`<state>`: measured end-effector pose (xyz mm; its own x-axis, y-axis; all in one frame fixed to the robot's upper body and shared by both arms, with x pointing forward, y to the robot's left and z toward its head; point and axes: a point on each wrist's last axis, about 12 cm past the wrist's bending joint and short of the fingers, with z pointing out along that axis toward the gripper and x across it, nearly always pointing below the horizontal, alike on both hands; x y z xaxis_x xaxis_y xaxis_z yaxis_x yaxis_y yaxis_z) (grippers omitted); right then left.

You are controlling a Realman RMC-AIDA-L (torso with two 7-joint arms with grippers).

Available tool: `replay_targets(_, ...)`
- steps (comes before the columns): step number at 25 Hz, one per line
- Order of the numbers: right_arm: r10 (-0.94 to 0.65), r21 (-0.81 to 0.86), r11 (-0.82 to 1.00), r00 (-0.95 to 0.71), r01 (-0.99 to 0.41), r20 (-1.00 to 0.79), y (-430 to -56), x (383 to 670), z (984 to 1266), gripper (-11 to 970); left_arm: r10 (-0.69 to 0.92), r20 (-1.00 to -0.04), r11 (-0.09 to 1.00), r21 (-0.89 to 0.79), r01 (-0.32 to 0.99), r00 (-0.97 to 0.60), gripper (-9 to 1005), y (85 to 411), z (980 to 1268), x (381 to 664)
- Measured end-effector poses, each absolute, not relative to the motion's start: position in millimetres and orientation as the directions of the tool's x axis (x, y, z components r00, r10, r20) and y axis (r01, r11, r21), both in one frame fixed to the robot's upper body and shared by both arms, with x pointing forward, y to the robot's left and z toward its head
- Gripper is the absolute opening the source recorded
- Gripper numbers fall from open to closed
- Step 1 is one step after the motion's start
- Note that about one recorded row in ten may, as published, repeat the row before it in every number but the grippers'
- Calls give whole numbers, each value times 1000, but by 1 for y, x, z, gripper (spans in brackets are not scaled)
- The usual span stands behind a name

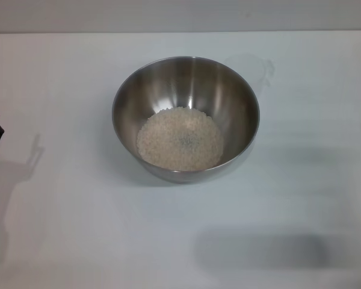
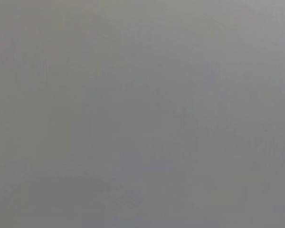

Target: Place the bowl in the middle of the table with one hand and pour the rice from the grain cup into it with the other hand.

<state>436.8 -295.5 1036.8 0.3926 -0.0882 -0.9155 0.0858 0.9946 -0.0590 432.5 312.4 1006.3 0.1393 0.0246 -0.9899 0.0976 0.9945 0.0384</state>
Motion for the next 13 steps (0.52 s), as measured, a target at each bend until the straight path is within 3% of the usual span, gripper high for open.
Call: replay_targets(13,-28,1,997,365,81,-930,-304,441,1033,760,16,-989,995,31,99,144,846,312,1007,432)
